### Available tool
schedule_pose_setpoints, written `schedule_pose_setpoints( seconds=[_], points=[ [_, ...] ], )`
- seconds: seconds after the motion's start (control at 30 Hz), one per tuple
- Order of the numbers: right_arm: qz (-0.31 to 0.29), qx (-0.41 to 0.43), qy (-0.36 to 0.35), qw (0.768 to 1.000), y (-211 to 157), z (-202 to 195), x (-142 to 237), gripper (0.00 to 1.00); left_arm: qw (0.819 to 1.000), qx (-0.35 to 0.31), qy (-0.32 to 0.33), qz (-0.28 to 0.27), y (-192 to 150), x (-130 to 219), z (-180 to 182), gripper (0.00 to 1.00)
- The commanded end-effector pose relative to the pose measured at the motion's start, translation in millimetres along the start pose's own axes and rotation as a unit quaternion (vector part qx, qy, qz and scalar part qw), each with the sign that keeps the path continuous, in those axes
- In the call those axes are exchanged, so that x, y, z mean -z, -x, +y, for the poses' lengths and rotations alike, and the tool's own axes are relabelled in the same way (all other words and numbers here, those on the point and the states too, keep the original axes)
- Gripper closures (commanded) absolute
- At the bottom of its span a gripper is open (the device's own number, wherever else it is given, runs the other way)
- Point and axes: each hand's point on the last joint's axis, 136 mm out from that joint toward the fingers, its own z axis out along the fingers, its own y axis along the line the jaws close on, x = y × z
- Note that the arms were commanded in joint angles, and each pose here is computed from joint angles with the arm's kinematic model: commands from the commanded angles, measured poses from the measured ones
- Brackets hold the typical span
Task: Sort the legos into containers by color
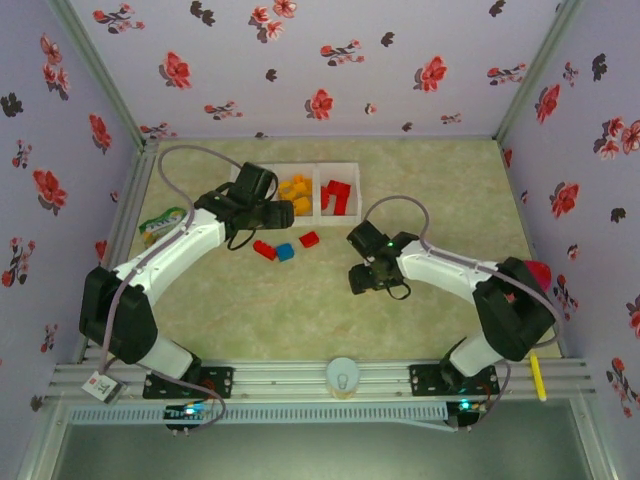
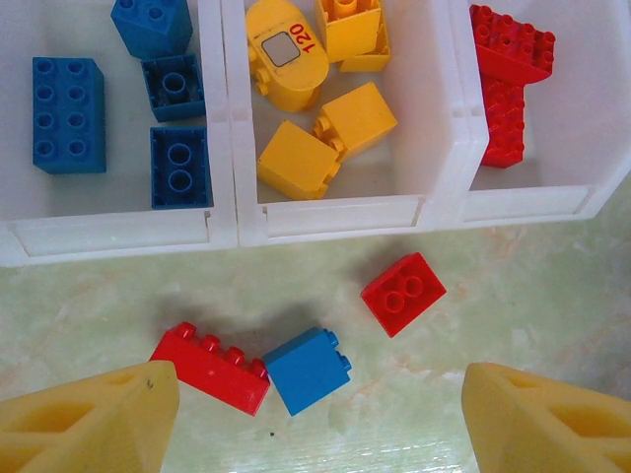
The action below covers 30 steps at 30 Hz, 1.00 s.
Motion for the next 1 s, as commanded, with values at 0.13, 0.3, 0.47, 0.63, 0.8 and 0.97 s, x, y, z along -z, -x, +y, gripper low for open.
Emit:
schedule_pose_setpoints(
  seconds=[0.13,0.3,0.47,0.63,0.8,0.97],
  points=[
    [-0.013,0.015,-0.016,1.000,12,1,-5,0.33,1.000,0.003,0.004,-0.003,-2,5,1,0.24],
    [-0.010,0.023,-0.016,1.000,16,3,-8,0.36,1.000,0.002,0.005,-0.002,-3,5,1,0.24],
    [-0.010,0.022,-0.018,1.000,18,3,-11,0.39,1.000,-0.003,0.003,0.001,-4,3,1,0.24],
    [-0.012,0.023,-0.021,0.999,20,3,-9,0.44,1.000,-0.003,0.000,0.003,-5,2,0,0.24],
    [-0.012,0.027,-0.024,0.999,22,3,-7,0.56,1.000,-0.005,-0.004,0.002,-3,3,-2,0.24],
    [-0.018,0.030,-0.028,0.999,29,2,2,0.61,1.000,-0.008,-0.004,0.002,-2,4,-3,0.24]
  ],
)
